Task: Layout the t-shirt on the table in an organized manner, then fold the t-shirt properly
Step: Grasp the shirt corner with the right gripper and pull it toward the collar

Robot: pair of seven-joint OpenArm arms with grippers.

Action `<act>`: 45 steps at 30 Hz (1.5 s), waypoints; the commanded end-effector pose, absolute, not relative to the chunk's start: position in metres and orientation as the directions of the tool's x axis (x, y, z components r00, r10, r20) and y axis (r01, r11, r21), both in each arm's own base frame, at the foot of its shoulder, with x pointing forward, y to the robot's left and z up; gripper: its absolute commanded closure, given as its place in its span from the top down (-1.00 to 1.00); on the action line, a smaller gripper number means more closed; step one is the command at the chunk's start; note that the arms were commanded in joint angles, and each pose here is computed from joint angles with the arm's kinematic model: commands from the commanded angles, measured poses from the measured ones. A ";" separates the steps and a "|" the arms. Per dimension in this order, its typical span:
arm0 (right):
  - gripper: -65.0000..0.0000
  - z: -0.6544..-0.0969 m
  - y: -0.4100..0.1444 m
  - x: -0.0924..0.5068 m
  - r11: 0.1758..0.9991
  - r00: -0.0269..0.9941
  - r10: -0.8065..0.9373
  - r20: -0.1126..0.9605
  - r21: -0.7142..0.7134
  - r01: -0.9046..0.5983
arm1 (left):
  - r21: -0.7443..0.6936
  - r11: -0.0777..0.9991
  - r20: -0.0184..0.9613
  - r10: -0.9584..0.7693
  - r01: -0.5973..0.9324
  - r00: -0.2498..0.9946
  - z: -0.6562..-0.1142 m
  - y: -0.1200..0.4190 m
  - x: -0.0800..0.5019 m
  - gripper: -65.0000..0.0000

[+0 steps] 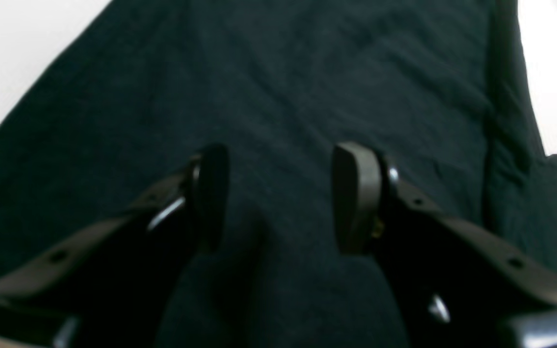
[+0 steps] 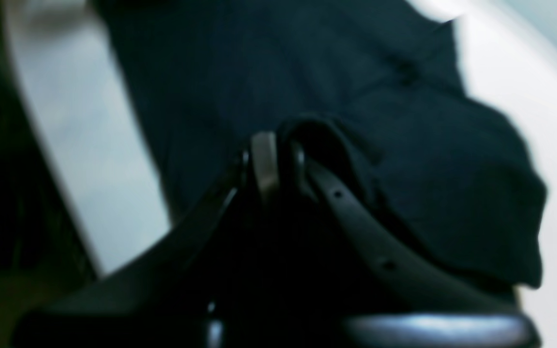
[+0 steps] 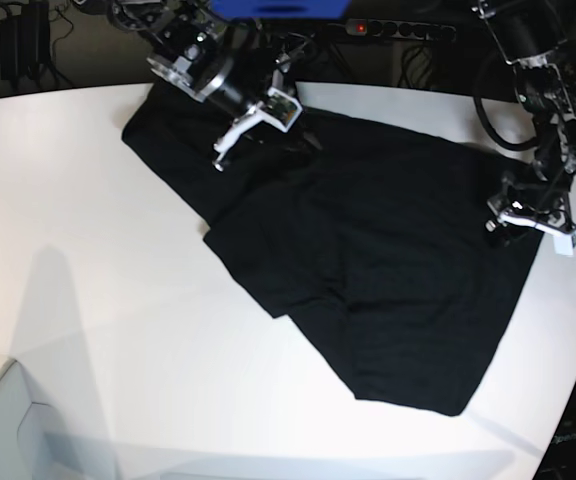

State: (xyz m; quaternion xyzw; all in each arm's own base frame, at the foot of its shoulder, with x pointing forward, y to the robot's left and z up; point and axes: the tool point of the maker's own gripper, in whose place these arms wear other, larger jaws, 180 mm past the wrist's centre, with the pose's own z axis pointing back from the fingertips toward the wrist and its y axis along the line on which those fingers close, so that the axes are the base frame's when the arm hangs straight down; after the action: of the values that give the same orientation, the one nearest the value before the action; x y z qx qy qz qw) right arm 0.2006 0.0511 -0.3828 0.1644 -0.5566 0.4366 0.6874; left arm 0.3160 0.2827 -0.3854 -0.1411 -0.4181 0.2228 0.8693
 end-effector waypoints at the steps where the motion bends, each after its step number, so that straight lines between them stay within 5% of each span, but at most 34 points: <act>1: -0.69 -0.371 0.055 0.205 0.568 -0.033 0.392 0.920 -0.270 -0.778 | -0.428 0.869 0.701 0.492 -0.247 0.516 -0.370 0.288 0.325 0.02; 7: 0.00 -0.350 0.057 0.202 0.577 -0.064 0.357 0.932 -0.274 -0.770 | -0.428 0.869 0.701 0.493 -0.248 0.515 -0.370 0.289 0.325 0.02; 11: 0.24 -0.309 0.049 0.205 0.623 -0.115 0.303 0.946 -0.288 -0.727 | -0.429 0.868 0.700 0.494 -0.248 0.515 -0.370 0.288 0.325 0.02; 20: 0.28 -0.321 0.000 0.292 0.847 0.090 0.167 0.982 -0.096 -0.523 | -0.443 0.861 0.689 0.506 -0.252 0.518 -0.374 0.283 0.323 0.02; 27: 0.49 -0.350 -0.021 0.337 0.889 0.325 0.097 0.941 0.064 -0.453 | -0.452 0.856 0.681 0.513 -0.252 0.523 -0.377 0.278 0.322 0.02; 45: 0.49 -0.385 -0.063 0.373 0.933 0.421 0.084 0.903 0.077 -0.351 | -0.453 0.856 0.686 0.513 -0.248 0.516 -0.375 0.278 0.325 0.02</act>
State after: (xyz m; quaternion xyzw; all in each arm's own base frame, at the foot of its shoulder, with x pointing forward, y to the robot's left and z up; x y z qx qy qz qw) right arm 0.3594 -0.0654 -0.4051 0.1238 -0.4926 0.1319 0.8512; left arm 0.3149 0.2718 -0.3910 -0.1527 -0.4137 0.2299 0.8676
